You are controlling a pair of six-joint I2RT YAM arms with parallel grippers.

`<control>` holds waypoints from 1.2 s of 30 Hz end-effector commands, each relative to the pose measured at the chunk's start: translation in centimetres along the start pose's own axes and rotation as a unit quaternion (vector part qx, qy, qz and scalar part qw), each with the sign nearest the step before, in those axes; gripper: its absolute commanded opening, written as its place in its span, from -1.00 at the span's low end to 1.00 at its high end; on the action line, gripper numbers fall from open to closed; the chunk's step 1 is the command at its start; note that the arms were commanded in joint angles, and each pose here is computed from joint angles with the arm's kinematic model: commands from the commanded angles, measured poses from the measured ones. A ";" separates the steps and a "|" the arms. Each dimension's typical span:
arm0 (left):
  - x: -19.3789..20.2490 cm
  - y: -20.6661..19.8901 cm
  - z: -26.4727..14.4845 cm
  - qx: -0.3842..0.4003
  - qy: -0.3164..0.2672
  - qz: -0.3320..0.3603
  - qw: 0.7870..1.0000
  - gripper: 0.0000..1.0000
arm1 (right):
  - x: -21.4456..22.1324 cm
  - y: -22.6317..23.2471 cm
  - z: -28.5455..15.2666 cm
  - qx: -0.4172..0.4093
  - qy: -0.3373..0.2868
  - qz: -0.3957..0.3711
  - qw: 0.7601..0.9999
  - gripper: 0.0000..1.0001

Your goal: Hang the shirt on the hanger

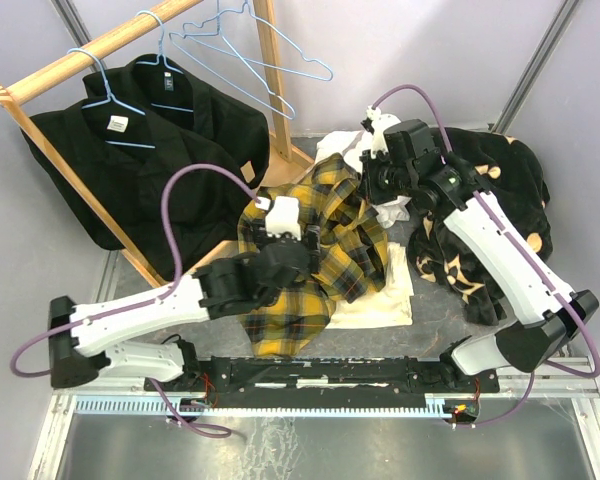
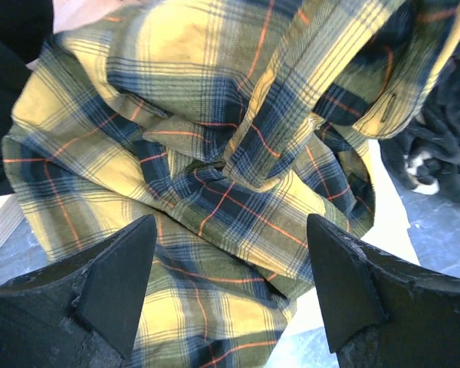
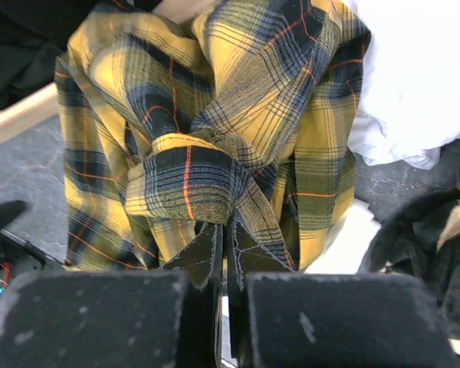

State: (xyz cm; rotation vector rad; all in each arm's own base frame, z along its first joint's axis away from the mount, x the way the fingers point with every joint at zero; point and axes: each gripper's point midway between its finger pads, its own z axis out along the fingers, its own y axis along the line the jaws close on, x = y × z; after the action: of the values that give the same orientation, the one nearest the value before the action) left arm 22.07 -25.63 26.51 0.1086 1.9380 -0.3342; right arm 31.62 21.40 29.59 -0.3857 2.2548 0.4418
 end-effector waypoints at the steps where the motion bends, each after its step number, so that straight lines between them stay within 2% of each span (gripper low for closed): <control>1: -1.7 -1.6 1.9 -0.021 -0.062 -0.038 0.997 0.71 | -4.5 2.1 -2.1 -0.040 -0.070 0.044 0.996 -1.00; 6: -1.5 -0.9 3.4 -0.075 -0.088 -0.038 0.993 0.71 | -5.5 2.8 -2.8 -0.055 -0.080 0.050 0.994 -1.00; 12: -1.0 -2.1 4.5 -0.060 -0.104 -0.066 0.991 0.70 | -5.9 3.3 -3.0 -0.066 -0.083 0.053 0.993 -1.00; 18: -0.4 -0.8 6.9 -0.103 -0.109 -0.048 0.988 0.65 | -6.4 4.1 -4.0 -0.088 -0.091 0.062 0.990 -1.00; 23: 0.2 2.5 9.0 -0.152 -0.095 -0.032 0.983 0.48 | -7.5 4.6 -6.0 -0.099 -0.107 0.059 0.988 -1.00; 29: -1.2 7.2 7.8 -0.188 -0.101 -0.043 0.976 0.27 | -7.5 3.5 -7.8 -0.073 -0.121 0.041 0.989 -1.00; 36: -2.7 10.5 7.2 -0.176 -0.099 -0.059 0.978 -0.04 | -6.7 3.7 -8.8 -0.087 -0.129 0.033 0.987 -1.00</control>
State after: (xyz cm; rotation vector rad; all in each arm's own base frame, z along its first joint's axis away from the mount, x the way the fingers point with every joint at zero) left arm 31.62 -19.30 23.99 -0.2761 1.7846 -0.0900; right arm 29.67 22.75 37.84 -0.3159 2.1052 0.6672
